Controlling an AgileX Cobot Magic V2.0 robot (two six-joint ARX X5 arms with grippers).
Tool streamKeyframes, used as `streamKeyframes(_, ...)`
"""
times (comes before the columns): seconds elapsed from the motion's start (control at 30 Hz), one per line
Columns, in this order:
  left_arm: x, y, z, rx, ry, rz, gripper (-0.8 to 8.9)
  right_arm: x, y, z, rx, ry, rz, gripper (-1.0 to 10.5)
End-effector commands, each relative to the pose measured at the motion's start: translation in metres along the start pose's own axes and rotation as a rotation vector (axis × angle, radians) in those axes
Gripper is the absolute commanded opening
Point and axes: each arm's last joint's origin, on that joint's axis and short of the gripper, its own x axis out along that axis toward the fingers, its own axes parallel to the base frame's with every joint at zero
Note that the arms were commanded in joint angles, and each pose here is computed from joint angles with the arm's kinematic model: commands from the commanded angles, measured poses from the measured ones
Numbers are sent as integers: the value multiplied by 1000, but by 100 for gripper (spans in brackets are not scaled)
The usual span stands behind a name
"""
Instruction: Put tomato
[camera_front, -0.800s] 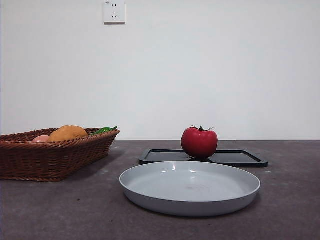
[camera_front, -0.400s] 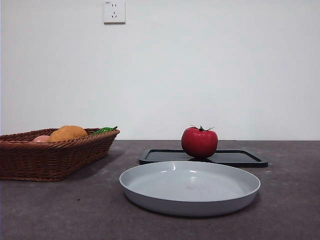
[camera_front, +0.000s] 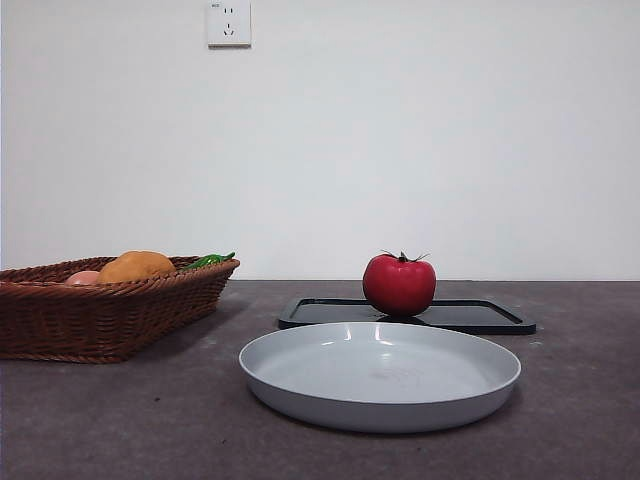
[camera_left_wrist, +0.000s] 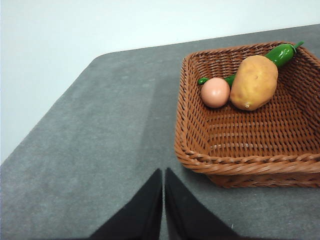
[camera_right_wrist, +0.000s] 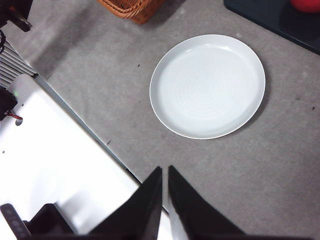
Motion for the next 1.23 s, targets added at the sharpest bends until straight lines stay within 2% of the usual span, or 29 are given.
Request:
streamKeyframes(0.03,2,-1,-8,-8,29,0,7,-1,1,3,-14,-11,4,8)
streamKeyframes(0.3,2,-1,-7,-8,29,0,7,-1,1,3,-18,-13,-7,8)
streamKeyframes(0.47,2,-1,-7,-8,29,0,7,-5,-3,1,-31,-34,-153,8)
streamKeyframes(0.63,2,-1,-7,-8,29,0,7,-16,-10,-3,3,-82,-224,8)
streamKeyframes(0.73,2,-1,-7,-7,29,0,7,-31,-11,-4,7,-228,-286,8)
streamKeyframes(0.87,2,-1,-7,-7,29,0,7,-43,-13,-3,-93,-520,-381,8)
streamKeyframes(1.0,2,-1,-7,-7,29,0,7,-29,-28,-22,-122,-761,-460,8)
streamKeyframes(1.1,2,-1,-7,-8,29,0,7,-10,-40,-40,-144,-853,-498,8)
streamKeyframes(1.23,2,-1,-7,-7,29,0,7,19,-57,-67,-142,-908,-553,8)
